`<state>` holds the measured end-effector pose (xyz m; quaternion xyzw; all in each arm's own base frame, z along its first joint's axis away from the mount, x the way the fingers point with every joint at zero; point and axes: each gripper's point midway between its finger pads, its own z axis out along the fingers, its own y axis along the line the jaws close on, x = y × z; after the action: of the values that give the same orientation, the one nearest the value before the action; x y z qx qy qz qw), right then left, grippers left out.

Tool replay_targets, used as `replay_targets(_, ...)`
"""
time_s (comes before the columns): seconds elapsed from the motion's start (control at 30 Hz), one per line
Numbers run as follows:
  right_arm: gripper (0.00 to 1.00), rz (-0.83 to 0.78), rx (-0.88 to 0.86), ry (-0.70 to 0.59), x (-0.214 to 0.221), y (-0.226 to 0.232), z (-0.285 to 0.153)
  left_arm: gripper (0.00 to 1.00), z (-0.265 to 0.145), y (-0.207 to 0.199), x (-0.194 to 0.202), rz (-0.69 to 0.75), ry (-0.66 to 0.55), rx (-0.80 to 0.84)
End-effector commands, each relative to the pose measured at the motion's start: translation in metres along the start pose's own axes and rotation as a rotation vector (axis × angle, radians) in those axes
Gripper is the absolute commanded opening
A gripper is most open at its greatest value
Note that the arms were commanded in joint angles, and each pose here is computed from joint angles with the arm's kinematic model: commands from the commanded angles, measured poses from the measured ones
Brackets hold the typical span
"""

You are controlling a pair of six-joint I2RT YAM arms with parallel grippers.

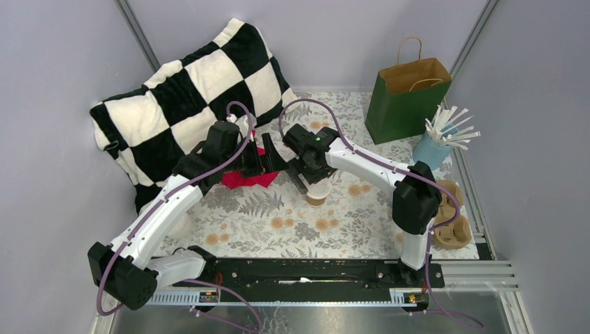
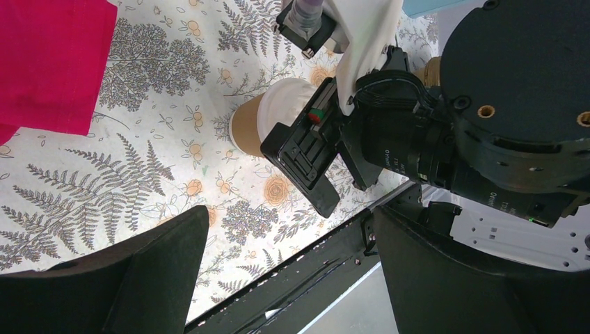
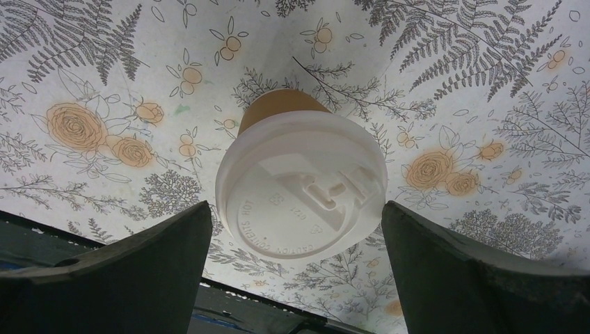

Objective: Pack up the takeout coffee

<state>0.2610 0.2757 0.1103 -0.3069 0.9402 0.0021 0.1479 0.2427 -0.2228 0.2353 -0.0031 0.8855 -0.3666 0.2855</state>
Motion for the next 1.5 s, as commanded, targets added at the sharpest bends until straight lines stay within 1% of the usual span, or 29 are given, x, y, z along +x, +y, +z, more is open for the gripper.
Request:
replay_targets(0.0,0.98,0.019,-0.029,-0.072,-0.01,0.006,-0.022,0.92,-0.003,-0.007,-0.006,0.008,-0.025,0.026)
replay_targets(0.17,1.0,0.031,-0.032,-0.095,-0.012,0.004,-0.032,0.92,-0.004,-0.006,-0.006,0.005,-0.026,0.024)
replay_targets(0.37,1.0,0.044,-0.031,-0.093,-0.01,0.003,-0.036,0.92,-0.003,-0.006,-0.005,0.002,-0.021,0.026)
replay_targets(0.53,1.0,0.037,-0.037,-0.055,-0.004,0.007,-0.022,0.92,-0.004,-0.007,-0.006,0.005,-0.025,0.03)
replay_targets(0.83,1.0,0.029,-0.041,-0.033,-0.003,0.01,-0.009,0.92,-0.005,-0.008,-0.006,0.007,-0.029,0.027)
replay_targets(1.0,0.98,0.025,-0.03,-0.015,0.003,0.009,-0.004,0.92,-0.006,-0.007,-0.006,0.006,-0.032,0.026)
replay_targets(1.27,0.91,0.025,-0.033,-0.003,0.005,0.01,0.001,0.92,-0.006,-0.007,-0.006,0.005,-0.029,0.027)
replay_targets(1.47,0.91,0.021,-0.037,0.006,0.006,0.011,0.004,0.92,-0.005,-0.007,-0.006,0.005,-0.029,0.027)
